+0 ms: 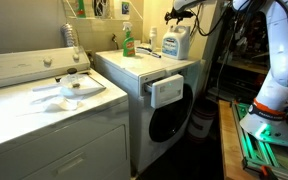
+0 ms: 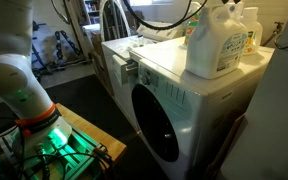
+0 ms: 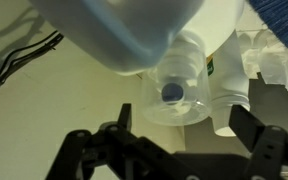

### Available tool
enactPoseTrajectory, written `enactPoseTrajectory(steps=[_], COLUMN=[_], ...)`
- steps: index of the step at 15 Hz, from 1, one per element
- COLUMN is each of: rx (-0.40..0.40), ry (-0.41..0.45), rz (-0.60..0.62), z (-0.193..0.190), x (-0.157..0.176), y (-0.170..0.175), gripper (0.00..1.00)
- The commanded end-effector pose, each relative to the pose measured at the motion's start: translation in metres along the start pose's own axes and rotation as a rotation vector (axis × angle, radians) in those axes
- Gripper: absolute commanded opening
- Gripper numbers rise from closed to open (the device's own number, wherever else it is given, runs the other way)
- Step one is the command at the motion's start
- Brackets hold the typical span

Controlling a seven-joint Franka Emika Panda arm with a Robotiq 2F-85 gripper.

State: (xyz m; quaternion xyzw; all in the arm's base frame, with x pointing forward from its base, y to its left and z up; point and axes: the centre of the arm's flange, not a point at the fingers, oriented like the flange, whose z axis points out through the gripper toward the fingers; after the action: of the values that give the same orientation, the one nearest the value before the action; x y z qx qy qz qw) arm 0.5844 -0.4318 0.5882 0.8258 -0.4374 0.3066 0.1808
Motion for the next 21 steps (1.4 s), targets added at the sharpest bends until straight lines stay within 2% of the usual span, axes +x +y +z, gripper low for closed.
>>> enactPoseTrajectory(steps=[1,11,12,14,15,18,21], rx=[-0.006,-0.023,-0.024,-0.025,-0.027,-0.019,-0.016], ry=[-0.016,-0.029,-0.029,-0.021,-0.017,0.003,0.021], rz=[0.001,0.006,0.006,0.007,0.008,0.001,0.003], z=[0.007,0.026,0.027,0.027,0.026,0.015,0.004], x=[0.0,-0.004,-0.004,-0.003,-0.002,0.002,0.008], y=[0.005,0.008,0.008,0.008,0.007,0.003,0.005], gripper=[1.0,1.0,0.95,0.71,0.7,0.47,0.45])
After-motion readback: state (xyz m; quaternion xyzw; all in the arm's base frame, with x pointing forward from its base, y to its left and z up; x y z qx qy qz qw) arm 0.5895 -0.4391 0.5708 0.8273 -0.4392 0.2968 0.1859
